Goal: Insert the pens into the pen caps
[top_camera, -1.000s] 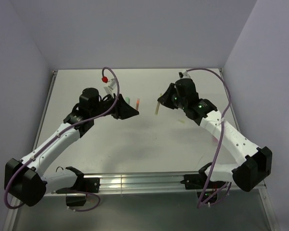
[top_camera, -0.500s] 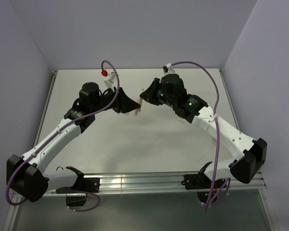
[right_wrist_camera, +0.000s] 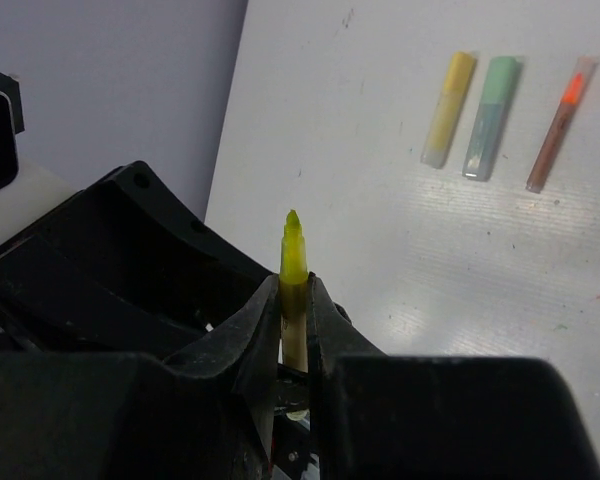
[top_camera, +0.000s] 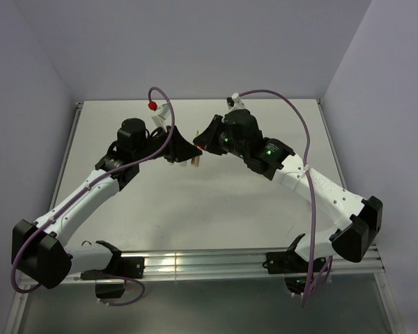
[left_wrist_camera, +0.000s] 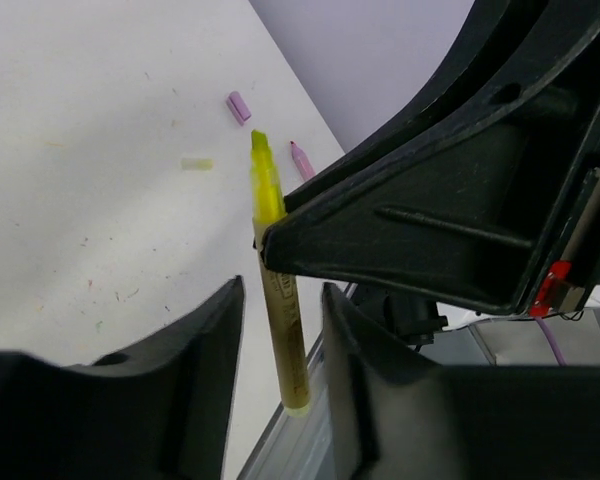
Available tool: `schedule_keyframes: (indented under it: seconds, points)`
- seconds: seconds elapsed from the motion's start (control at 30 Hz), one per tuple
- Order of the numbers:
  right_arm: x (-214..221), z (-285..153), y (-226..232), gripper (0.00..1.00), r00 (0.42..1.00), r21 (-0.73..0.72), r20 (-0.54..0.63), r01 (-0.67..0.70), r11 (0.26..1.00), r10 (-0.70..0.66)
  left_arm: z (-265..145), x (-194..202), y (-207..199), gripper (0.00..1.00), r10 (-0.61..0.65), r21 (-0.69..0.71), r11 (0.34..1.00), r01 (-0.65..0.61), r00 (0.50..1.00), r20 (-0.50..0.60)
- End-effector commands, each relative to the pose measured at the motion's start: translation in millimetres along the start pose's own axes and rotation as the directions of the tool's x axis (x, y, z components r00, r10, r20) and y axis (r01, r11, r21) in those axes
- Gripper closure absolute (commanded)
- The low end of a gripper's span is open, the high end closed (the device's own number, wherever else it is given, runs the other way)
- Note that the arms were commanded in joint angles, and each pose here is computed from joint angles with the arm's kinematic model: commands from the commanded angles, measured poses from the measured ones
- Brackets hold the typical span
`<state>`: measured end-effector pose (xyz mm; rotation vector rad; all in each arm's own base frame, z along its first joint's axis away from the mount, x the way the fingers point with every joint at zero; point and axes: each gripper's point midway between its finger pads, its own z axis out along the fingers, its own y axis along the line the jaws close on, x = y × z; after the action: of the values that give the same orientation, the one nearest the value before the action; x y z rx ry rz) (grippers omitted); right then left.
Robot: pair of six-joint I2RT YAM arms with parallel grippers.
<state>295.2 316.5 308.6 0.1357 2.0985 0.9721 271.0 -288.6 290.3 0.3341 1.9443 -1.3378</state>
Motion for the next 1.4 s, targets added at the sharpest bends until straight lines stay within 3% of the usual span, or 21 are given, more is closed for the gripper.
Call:
schedule_keyframes:
  seconds: [0.0, 0.03, 0.1, 0.13, 0.2, 0.23, 0.27, 0.37, 0.47, 0.7, 0.9, 1.07, 1.2, 1.37]
  points:
    - [-21, -3, 22, 1.0, 0.997, -0.049, 0.076, -0.015, 0.999, 0.018, -2, -21, -18, 0.63, 0.044, 0.047, 0.998, -0.046, 0.997, 0.056]
    - [-21, -3, 22, 1.0, 0.997, -0.05, 0.075, -0.014, 0.999, 0.018, -3, -21, -19, 0.74, 0.045, 0.047, 0.998, -0.048, 0.997, 0.056]
    - [-22, -3, 24, 1.0, 0.997, -0.054, 0.078, -0.013, 0.998, 0.017, -3, -19, -16, 0.85, 0.044, 0.04, 0.998, -0.046, 0.998, 0.054]
    - [-22, -1, 23, 1.0, 0.997, -0.051, 0.078, -0.012, 0.999, 0.016, -3, -18, -16, 0.97, 0.042, 0.039, 0.998, -0.043, 0.998, 0.05]
    - [-24, -2, 24, 0.95, 0.996, -0.057, 0.083, -0.005, 0.998, 0.009, -3, -15, -15, 1.0, 0.037, 0.036, 0.999, -0.039, 0.999, 0.038]
    - [-26, -4, 24, 0.88, 0.996, -0.053, 0.09, 0.007, 0.999, -0.002, -3, -13, -12, 1.0, 0.04, 0.026, 0.999, -0.041, 0.999, 0.036]
    - [-28, -7, 23, 0.72, 0.995, -0.045, 0.1, 0.012, 0.999, -0.008, -3, -13, -9, 1.0, 0.041, 0.014, 0.999, -0.041, 0.999, 0.035]
    - [-44, -18, 12, 0.53, 0.987, 0.03, 0.152, 0.051, 0.998, -0.055, -5, -9, 0, 1.0, 0.042, -0.032, 0.999, -0.042, 0.999, 0.018]
    - [-65, -38, -6, 0.47, 0.974, 0.098, 0.197, 0.09, 0.991, -0.108, -7, -7, 4, 1.0, 0.047, -0.055, 0.997, -0.047, 0.999, 0.012]
    - [-67, -54, -103, 0.44, 0.967, 0.263, 0.123, 0.186, 0.947, -0.224, -9, 2, 6, 1.0, 0.062, -0.045, 0.997, -0.063, 0.998, -0.008]
    - [-32, -42, -192, 0.48, 0.947, 0.384, -0.114, 0.321, 0.866, -0.3, -10, 12, 1, 1.0, 0.066, 0.001, 0.998, -0.066, 0.997, -0.047]
    - [5, -29, -258, 0.49, 0.913, 0.492, -0.3, 0.397, 0.775, -0.277, -14, 14, -1, 1.0, 0.082, 0.004, 0.997, -0.082, 0.996, -0.046]
    - [18, -26, -300, 0.49, 0.892, 0.586, -0.371, 0.44, 0.681, -0.258, -17, 20, 2, 1.0, 0.084, -0.004, 0.996, -0.084, 0.995, -0.057]
    - [37, -21, -329, 0.5, 0.869, 0.62, -0.451, 0.469, 0.629, -0.203, -19, 23, 1, 1.0, 0.083, 0.002, 0.997, -0.084, 0.995, -0.059]
